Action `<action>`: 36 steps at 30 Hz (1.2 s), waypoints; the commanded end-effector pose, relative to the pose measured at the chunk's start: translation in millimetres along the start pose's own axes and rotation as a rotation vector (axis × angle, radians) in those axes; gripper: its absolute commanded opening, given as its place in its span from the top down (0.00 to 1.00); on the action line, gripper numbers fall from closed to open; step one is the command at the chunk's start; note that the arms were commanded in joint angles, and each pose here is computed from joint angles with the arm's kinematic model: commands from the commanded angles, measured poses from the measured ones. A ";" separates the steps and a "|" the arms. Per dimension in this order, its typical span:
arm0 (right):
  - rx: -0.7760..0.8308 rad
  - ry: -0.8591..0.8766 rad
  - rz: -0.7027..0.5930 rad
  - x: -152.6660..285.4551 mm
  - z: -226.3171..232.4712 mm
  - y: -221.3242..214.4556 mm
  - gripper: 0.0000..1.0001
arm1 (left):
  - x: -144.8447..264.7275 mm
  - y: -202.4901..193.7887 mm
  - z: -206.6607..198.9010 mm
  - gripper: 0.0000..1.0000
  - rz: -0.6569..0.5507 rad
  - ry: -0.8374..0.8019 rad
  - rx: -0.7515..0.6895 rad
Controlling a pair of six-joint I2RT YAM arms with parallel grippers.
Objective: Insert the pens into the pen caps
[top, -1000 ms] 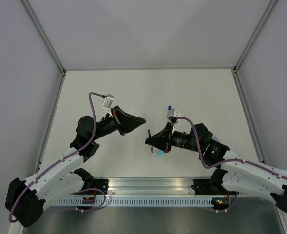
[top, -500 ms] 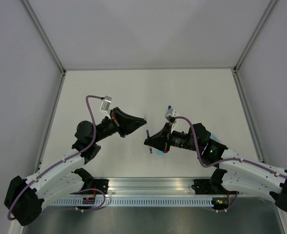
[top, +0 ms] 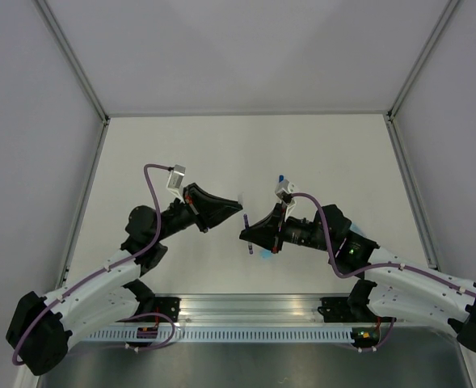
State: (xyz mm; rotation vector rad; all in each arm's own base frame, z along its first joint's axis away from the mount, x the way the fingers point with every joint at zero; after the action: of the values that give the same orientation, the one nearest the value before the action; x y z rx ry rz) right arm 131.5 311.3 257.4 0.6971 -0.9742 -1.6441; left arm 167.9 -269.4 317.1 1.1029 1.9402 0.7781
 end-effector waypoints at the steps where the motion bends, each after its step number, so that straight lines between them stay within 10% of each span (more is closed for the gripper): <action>1: 0.009 0.014 -0.056 0.6 5.6 13.0 1.00 | -1.0 11.3 -11.3 0.98 -0.056 -0.044 -0.024; 36: -0.013 -0.023 -0.051 -2.6 -2.0 10.8 1.00 | 0.3 -12.6 -14.0 0.98 -0.062 -0.073 0.010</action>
State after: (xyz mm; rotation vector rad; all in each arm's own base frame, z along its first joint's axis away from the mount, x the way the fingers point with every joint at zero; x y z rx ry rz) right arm 135.7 313.6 247.6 0.6437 -0.9771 -1.6533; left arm 159.0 -277.0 311.9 1.0775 1.9373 0.7206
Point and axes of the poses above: each gripper's point midway between its finger pads, its own x axis back along the fingers, its own z axis along the line the jaws close on, y = z × x, the point moved 1 cm from there along x, back along the fingers, and after that the axes turned 3 degrees about -x, right-handed, at the moved point
